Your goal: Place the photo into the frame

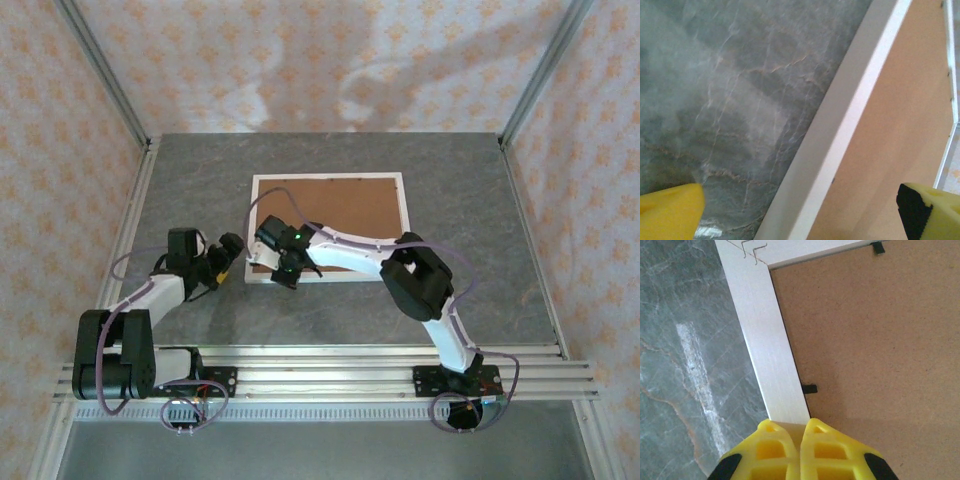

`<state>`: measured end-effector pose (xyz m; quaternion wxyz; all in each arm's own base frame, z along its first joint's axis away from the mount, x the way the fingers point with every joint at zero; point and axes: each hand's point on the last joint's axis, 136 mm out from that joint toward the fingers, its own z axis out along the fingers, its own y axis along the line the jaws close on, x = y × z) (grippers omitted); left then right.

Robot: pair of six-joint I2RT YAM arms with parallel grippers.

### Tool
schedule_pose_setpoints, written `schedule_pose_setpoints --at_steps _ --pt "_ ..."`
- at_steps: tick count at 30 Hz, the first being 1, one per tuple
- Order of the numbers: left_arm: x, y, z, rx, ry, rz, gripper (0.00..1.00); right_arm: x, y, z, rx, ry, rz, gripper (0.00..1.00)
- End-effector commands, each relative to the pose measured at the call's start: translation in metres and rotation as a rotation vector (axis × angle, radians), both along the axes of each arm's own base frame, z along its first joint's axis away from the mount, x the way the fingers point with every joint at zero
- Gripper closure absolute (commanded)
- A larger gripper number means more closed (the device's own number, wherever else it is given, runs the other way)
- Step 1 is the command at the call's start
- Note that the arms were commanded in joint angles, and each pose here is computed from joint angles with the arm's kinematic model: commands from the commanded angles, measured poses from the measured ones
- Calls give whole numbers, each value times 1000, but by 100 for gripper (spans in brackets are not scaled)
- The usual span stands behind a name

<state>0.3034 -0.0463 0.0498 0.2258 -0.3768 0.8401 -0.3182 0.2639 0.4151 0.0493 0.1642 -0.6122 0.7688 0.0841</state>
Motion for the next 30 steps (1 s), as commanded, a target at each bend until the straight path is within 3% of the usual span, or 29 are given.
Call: schedule_pose_setpoints --at_steps 1,8,11,12,17,19,20,28,29,30 --pt "4 -11 12 -67 -35 17 0 -5 -1 12 0 70 -13 100" --pt "8 -8 12 -29 -42 21 0 -5 -6 1 -52 70 -15 99" --pt "13 -4 13 4 -37 4 0 -3 -14 9 -72 25 -39 58" --pt "15 -3 13 6 -37 2 0 -1 -18 11 -81 3 -49 50" --pt "25 -2 21 -3 -73 4 0 9 -44 16 -155 -92 -71 32" --pt "27 -3 22 -10 -74 0 0 10 -51 12 -179 -90 -65 20" --pt "27 -4 22 -13 -70 -3 0 12 -55 7 -200 -92 -63 9" --pt "20 -7 13 -34 -44 -4 0 9 -70 -52 -297 -9 -57 8" --pt "19 -7 12 -33 -40 -5 0 8 -71 -62 -307 12 -57 11" --pt "18 -8 10 -34 -36 -5 0 5 -73 -71 -323 34 -53 24"
